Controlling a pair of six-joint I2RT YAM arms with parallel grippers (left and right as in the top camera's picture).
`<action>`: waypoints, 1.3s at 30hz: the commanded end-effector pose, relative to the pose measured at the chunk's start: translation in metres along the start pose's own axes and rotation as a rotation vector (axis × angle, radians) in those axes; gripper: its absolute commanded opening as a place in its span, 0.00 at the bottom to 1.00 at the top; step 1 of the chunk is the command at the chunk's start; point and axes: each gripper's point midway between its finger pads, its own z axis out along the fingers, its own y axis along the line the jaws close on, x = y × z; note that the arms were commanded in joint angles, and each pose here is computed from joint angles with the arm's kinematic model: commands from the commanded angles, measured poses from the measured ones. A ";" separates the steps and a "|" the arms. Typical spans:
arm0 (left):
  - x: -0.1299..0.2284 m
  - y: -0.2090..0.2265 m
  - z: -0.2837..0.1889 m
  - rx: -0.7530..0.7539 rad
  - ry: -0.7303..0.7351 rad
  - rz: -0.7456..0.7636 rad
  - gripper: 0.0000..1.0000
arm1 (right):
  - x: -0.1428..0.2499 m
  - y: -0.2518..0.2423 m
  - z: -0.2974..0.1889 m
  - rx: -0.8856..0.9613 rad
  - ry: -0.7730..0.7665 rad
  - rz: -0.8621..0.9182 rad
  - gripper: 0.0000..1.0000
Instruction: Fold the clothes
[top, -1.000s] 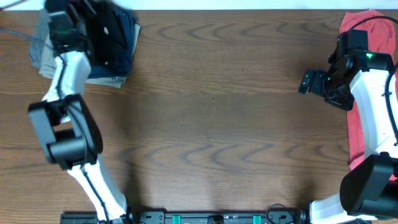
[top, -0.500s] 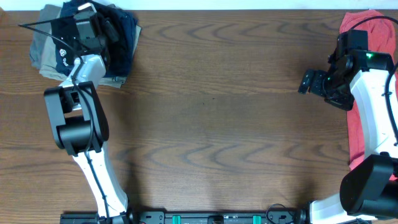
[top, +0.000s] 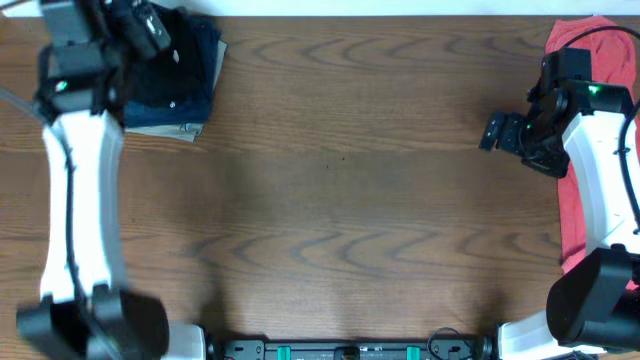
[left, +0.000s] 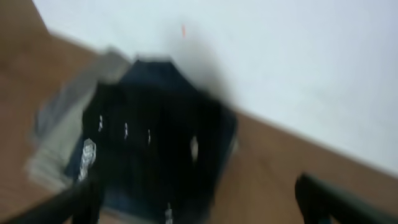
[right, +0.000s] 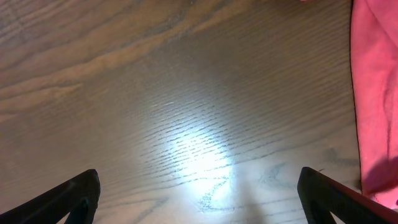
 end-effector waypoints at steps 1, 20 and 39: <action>0.015 -0.016 -0.044 0.099 0.069 0.001 0.98 | -0.001 -0.001 -0.002 0.005 -0.008 -0.008 0.99; 0.197 0.012 -0.181 0.158 0.278 -0.002 0.98 | -0.001 -0.001 -0.002 0.005 -0.009 -0.009 0.99; 0.249 0.016 -0.206 0.193 0.331 -0.073 0.98 | -0.002 -0.001 -0.002 0.005 -0.010 -0.009 0.99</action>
